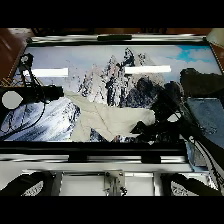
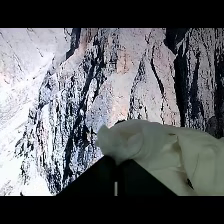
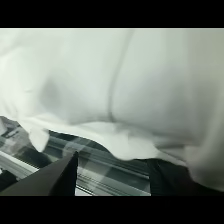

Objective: Fold the shirts.

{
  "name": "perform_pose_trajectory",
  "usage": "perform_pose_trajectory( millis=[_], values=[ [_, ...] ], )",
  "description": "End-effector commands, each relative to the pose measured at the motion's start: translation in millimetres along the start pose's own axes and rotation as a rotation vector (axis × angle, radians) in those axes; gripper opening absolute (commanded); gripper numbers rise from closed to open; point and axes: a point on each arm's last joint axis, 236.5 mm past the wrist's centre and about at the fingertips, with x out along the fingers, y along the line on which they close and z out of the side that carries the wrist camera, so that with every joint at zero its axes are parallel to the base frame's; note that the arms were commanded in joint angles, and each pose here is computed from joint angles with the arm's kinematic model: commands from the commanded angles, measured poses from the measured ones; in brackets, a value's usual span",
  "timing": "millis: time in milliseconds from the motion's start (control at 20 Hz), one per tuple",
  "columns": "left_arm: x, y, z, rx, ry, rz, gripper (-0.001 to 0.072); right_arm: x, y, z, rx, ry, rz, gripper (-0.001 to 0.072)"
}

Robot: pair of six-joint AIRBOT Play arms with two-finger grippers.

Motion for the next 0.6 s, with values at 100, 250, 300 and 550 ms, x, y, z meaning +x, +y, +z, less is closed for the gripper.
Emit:
perform_pose_trajectory(
  millis=[100,250,300,550],
  values=[
    [0,1,0,0.001,0.0,0.001,0.004,14,4,23,0.022,-0.112,-0.018,0.0055],
    [-4,0,4,0.03,-0.01,0.002,0.004,2,22,21,-0.083,-0.083,0.038,0.0063],
    [-13,0,11,0.077,-0.026,0.009,0.004,-12,37,20,-0.156,-0.075,0.065,0.0063],
    [-163,-1,127,0.157,-0.341,0.071,0.004,-224,163,53,-0.611,-0.582,0.202,0.0063]
  ],
)
